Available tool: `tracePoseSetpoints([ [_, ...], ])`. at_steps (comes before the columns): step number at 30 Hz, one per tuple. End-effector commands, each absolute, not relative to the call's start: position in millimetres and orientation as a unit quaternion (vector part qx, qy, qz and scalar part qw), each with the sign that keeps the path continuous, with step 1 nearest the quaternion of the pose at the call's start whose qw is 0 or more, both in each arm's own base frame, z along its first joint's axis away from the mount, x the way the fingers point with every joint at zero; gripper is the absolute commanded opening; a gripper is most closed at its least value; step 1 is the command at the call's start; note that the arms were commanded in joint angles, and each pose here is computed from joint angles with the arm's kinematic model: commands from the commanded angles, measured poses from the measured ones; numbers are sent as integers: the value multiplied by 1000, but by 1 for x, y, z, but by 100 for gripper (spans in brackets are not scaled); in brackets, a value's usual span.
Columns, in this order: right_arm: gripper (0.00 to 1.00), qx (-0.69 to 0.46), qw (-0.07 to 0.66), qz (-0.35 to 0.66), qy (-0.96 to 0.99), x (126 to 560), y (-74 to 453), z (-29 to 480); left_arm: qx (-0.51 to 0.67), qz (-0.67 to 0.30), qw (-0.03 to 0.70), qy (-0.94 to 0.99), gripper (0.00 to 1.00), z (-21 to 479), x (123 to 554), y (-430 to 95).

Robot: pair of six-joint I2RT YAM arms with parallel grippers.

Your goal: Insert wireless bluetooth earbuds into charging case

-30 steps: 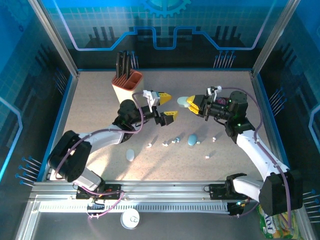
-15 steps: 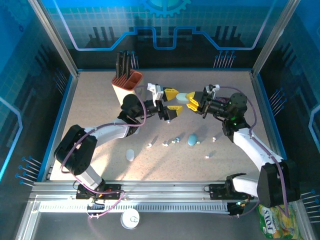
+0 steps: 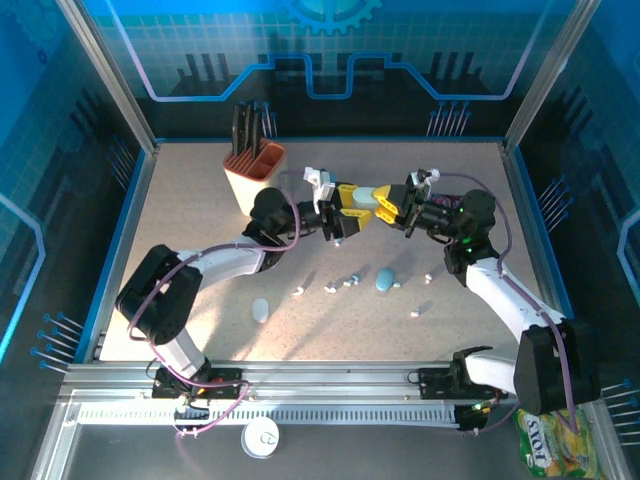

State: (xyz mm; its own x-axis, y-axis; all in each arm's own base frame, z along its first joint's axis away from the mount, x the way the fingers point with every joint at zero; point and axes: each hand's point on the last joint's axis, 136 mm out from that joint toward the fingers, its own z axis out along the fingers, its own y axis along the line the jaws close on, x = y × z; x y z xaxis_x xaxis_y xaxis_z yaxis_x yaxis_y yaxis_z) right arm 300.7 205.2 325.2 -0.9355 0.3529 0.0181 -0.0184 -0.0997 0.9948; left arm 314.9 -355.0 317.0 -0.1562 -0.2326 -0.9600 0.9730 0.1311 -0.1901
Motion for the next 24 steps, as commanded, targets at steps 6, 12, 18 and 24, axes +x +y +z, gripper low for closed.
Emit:
tracePoseSetpoints([
  [6, 8, 116, 130, 736, 654, 299, 203, 331, 369, -566, 549, 492, 50, 329, 309, -359],
  [12, 8, 117, 127, 735, 655, 300, 203, 330, 372, -566, 549, 489, 39, 329, 308, -359],
  [18, 10, 117, 125, 728, 664, 298, 204, 327, 378, -563, 551, 486, 37, 331, 305, -358],
  [24, 10, 113, 122, 725, 668, 296, 205, 328, 383, -558, 558, 481, 49, 332, 304, -357],
])
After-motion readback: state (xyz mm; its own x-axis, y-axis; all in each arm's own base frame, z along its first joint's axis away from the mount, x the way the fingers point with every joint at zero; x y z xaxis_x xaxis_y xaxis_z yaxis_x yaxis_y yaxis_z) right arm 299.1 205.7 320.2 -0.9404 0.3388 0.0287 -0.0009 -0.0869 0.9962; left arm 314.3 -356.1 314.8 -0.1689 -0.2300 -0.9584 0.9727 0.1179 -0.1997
